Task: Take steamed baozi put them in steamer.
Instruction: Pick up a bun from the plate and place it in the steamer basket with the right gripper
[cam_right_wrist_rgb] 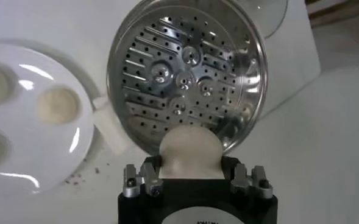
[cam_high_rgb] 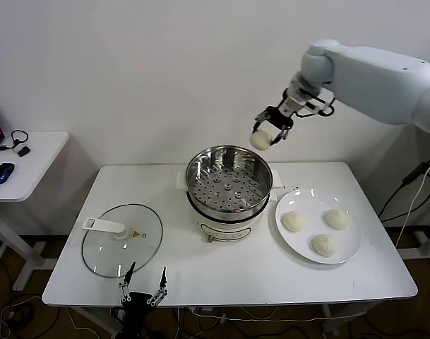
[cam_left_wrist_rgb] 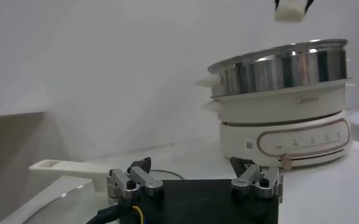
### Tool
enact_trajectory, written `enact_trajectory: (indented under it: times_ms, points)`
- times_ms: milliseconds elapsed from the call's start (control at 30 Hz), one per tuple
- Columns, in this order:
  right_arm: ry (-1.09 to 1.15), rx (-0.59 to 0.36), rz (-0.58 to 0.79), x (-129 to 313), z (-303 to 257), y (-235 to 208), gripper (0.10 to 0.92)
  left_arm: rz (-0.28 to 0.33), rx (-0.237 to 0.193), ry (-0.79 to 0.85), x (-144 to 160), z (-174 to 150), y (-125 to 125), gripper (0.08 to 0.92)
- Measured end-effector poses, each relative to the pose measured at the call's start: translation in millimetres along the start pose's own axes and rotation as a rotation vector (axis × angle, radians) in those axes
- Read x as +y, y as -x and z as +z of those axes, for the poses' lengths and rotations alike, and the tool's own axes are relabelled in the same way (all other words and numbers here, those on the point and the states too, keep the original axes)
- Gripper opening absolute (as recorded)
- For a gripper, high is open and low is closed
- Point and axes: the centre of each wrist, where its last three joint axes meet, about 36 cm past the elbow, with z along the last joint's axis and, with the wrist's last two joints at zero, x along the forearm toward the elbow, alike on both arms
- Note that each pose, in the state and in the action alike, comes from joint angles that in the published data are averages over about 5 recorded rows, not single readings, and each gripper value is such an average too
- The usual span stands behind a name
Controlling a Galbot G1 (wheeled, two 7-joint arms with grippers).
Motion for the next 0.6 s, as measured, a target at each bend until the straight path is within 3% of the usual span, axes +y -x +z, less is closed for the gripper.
enact_trajectory:
  times_ms: [267,600]
  points:
    - [-0.085,-0.028,-0.024,-34.2,-13.9,47.4,0.653,-0.006,-0.005,-0.002,1.2,0.4,2.9,0.823]
    - [-0.086,-0.057,-0.060,-33.2,-22.3,100.3,0.653,-0.008,-0.002,-0.006,1.1,2.7,2.8,0.823]
